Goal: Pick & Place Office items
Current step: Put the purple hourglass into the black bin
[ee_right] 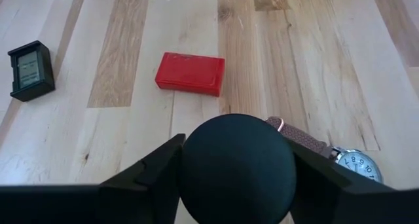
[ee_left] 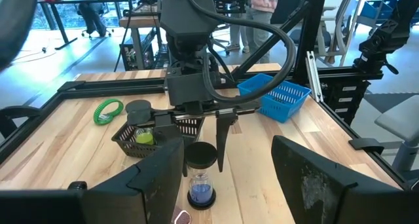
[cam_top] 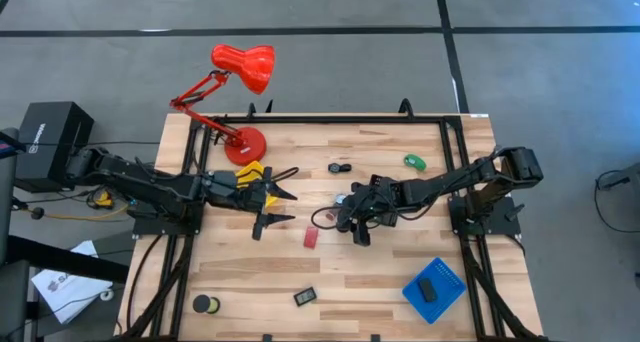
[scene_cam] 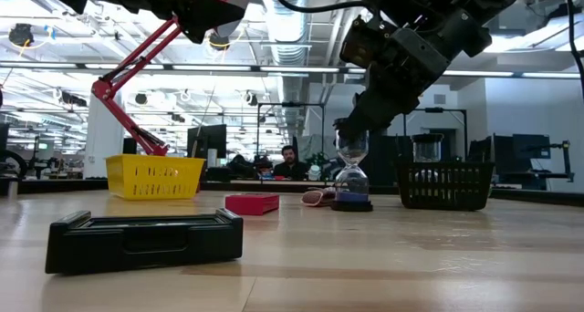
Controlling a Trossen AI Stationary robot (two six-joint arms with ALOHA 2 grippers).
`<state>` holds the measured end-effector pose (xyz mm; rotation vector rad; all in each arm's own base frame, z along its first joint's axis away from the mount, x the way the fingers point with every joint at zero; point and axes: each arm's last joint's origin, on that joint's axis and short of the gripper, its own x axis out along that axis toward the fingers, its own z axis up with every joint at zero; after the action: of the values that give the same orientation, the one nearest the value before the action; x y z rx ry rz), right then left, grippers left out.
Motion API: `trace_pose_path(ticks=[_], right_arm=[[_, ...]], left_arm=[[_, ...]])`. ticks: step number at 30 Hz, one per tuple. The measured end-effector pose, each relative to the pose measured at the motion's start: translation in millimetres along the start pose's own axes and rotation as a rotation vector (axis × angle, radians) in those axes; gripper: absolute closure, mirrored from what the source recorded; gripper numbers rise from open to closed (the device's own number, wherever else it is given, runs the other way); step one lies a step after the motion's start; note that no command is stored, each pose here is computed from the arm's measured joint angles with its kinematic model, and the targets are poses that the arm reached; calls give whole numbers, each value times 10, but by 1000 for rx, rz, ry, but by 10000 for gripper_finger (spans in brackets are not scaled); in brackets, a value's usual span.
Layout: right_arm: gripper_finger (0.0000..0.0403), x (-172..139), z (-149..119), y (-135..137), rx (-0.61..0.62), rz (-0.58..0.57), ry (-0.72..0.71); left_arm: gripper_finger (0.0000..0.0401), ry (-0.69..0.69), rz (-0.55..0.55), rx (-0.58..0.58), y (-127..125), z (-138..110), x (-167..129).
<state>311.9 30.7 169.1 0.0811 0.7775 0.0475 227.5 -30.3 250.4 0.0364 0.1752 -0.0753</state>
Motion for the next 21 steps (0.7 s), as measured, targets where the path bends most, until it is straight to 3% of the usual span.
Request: trace_pose_path(ticks=[4, 11, 21], right_arm=[[202, 0, 0, 0, 0, 0, 0], [151, 0, -6, -1, -3, 0, 7], [187, 0, -6, -1, -3, 0, 6]], left_arm=[[174, 0, 0, 0, 0, 0, 0], [175, 0, 0, 0, 0, 1, -1], [175, -1, 0, 2, 0, 2, -1]])
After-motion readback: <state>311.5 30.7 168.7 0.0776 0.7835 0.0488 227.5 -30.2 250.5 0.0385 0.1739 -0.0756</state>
